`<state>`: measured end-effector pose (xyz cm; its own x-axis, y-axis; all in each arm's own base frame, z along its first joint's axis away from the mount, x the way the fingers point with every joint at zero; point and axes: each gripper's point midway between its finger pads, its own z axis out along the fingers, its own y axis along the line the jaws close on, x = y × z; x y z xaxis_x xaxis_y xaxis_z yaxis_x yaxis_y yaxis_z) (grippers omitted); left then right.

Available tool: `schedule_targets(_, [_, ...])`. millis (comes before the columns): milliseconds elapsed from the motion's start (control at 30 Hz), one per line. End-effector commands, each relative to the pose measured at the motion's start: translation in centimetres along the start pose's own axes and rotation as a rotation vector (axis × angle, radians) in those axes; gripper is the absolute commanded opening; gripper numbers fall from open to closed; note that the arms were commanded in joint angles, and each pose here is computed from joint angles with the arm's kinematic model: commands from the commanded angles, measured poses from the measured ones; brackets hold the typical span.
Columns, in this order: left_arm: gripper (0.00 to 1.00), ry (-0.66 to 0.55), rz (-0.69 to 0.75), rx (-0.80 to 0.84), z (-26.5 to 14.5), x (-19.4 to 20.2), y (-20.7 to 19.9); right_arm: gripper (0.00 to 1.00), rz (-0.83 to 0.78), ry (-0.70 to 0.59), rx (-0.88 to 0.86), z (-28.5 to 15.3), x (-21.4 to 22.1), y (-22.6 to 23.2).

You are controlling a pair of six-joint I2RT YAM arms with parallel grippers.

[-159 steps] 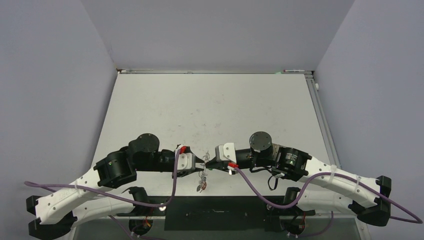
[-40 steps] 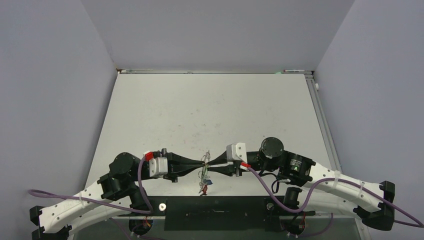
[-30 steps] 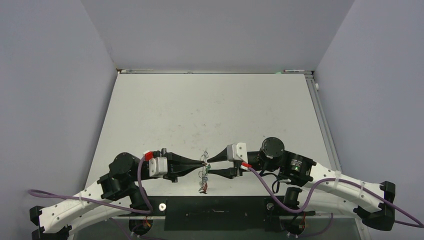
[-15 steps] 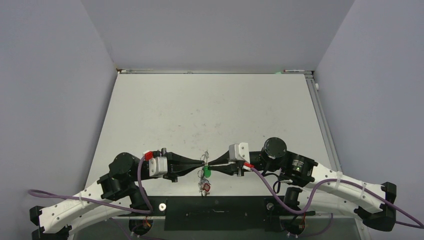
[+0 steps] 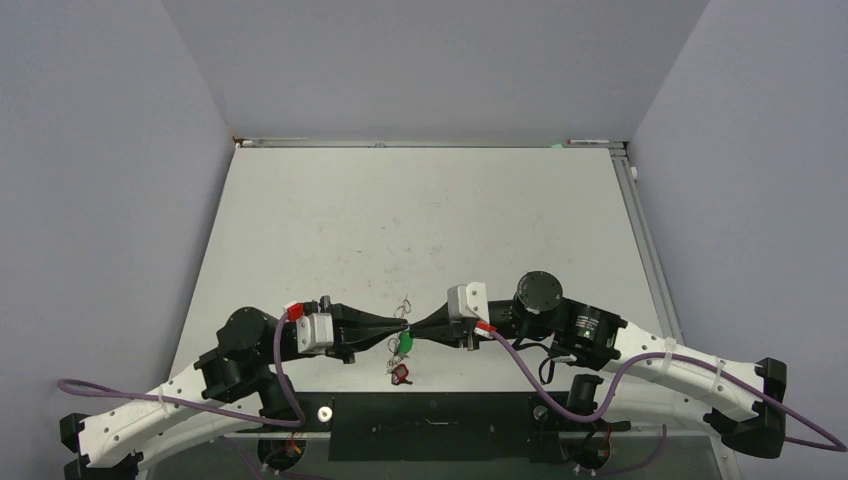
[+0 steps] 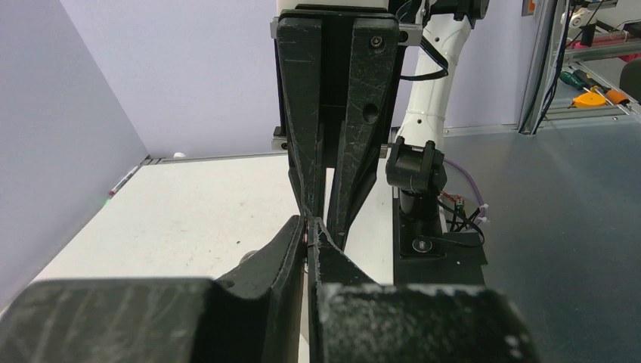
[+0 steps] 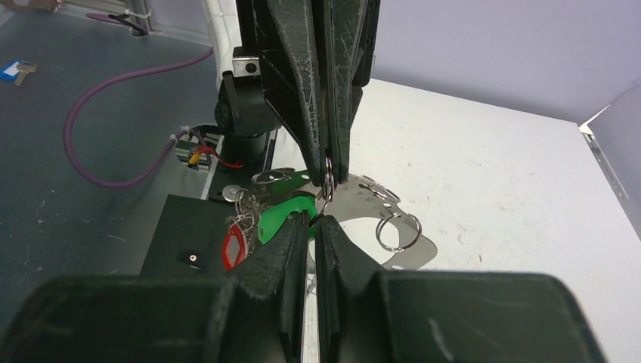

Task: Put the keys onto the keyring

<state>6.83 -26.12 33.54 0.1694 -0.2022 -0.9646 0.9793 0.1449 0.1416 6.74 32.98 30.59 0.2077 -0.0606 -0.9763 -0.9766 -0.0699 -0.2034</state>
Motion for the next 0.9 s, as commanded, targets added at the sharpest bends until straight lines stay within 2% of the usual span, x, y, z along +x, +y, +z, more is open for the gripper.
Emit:
schedule_targets(0, [0.0,-0.095,0.023,-0.019,0.1,-2.4,0.4,0.05,-0.044,-0.065,0.0,0.6,-2.8,-0.6])
schedule_targets(333, [0.0,-0.085,0.03,-0.035,-0.1,-2.2,0.6,0.06,-0.055,-0.074,0.008,0.5,-3.3,-0.8])
schedule_targets(567, [0.0,-0.089,0.034,-0.041,-0.2,-2.3,0.7,0.37,-0.054,-0.052,0.017,0.0,-3.0,-0.7])
schedule_targets(700, [0.0,-0.1,0.033,-0.032,-0.2,-2.4,0.5,0.42,-0.071,-0.106,0.035,-0.8,-4.1,-0.7])
schedule_targets(867, [0.0,-0.119,0.025,-0.021,-0.3,-2.5,0.3,0.42,-0.068,-0.146,0.063,-1.0,-4.9,-1.0])
